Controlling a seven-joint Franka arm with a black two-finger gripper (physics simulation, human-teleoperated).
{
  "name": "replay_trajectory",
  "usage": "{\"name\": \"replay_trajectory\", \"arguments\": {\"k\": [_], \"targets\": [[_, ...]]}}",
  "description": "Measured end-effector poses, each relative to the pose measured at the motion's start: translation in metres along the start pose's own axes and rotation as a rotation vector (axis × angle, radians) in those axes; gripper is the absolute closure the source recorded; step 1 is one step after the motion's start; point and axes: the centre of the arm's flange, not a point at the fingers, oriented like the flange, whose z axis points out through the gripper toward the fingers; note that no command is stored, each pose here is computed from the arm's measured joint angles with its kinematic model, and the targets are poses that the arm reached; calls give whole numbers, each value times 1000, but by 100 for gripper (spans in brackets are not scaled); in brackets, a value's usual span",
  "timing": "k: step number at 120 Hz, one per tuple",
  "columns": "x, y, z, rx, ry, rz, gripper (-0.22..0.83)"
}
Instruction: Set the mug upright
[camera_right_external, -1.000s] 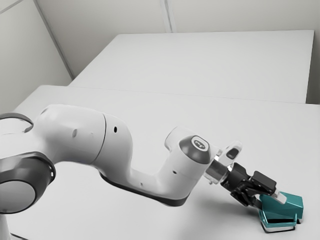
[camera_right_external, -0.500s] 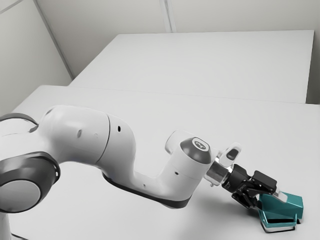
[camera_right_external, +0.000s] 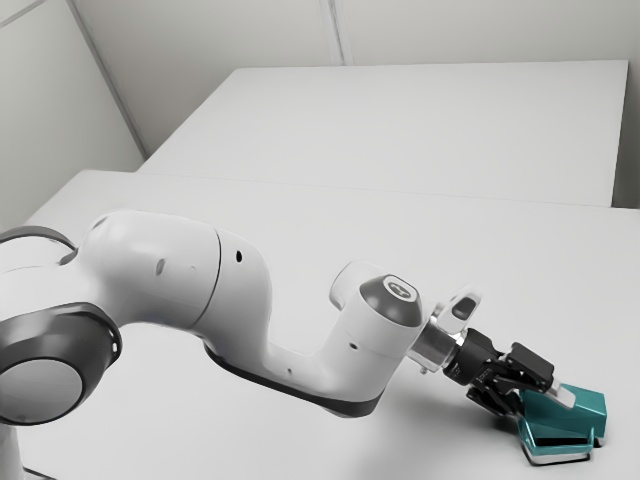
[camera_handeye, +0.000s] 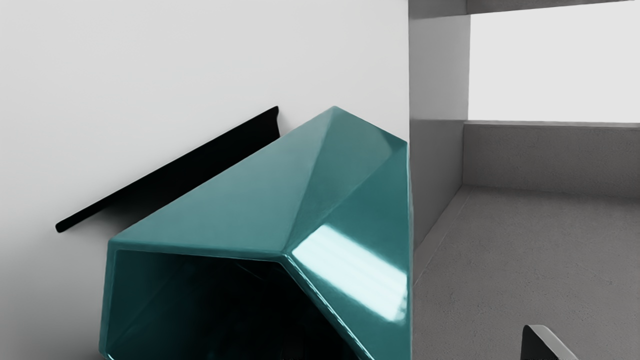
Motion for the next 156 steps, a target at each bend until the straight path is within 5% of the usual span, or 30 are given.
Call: {"name": "replay_trajectory", "arguments": {"k": [72, 113, 156], "targets": [[-2, -4, 4, -37, -2, -30, 41], [-3, -5, 7, -49, -10, -34, 67], [5, 35, -11, -58, 37, 60, 74]]}}
